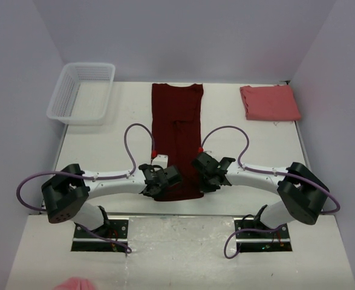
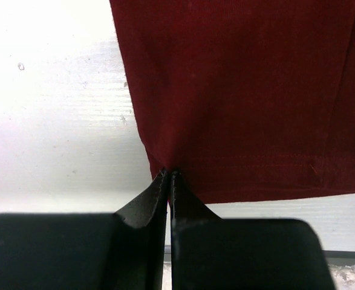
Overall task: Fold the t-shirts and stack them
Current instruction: Grab the bottom of the folded rectangular tshirt with both arms
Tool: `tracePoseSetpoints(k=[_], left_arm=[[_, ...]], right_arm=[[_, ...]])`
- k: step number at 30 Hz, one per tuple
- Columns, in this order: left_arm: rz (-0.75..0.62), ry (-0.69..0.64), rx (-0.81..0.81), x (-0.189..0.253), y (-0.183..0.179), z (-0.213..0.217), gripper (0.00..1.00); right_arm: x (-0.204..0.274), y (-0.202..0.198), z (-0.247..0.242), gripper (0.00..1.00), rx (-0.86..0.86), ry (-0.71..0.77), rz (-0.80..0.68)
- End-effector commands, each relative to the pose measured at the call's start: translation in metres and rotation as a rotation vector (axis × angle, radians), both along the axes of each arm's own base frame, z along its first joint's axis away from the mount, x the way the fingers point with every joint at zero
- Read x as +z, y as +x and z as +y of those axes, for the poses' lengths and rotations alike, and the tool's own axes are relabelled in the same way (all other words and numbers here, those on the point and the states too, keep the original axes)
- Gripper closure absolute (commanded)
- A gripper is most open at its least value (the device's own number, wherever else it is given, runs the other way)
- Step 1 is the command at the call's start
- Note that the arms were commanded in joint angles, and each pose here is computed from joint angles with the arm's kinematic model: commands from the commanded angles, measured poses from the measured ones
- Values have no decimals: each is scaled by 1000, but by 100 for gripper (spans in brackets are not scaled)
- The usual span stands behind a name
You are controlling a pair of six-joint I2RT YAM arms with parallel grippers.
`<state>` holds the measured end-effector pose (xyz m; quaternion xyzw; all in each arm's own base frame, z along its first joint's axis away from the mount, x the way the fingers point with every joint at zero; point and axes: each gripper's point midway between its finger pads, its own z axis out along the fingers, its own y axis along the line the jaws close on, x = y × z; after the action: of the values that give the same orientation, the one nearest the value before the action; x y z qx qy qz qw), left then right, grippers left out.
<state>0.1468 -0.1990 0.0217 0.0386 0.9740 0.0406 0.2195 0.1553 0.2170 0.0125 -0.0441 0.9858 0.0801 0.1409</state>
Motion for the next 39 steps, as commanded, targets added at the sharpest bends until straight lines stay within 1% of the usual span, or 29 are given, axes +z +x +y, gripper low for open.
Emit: tracePoseSetpoints(k=[1, 11, 17, 22, 29, 34, 39], left_arm=[[-58, -17, 31, 11, 5, 6, 100], [-67, -37, 71, 24, -6, 26, 100], [-30, -14, 86, 10, -16, 38, 100], [-27, -11, 100, 3, -20, 45, 100], [-16, -8, 74, -4, -20, 41, 100], [-14, -14, 37, -6, -16, 31, 100], [2, 6, 22, -13, -17, 31, 100]], right_arm=[[-5, -2, 1, 100, -2, -4, 10], [-8, -3, -2, 100, -18, -15, 15], [-7, -5, -5, 100, -29, -14, 14], [-8, -9, -11, 100, -52, -23, 15], [-13, -18, -20, 100, -74, -43, 21], [-12, -28, -14, 100, -61, -28, 28], [-7, -38, -12, 100, -54, -30, 23]])
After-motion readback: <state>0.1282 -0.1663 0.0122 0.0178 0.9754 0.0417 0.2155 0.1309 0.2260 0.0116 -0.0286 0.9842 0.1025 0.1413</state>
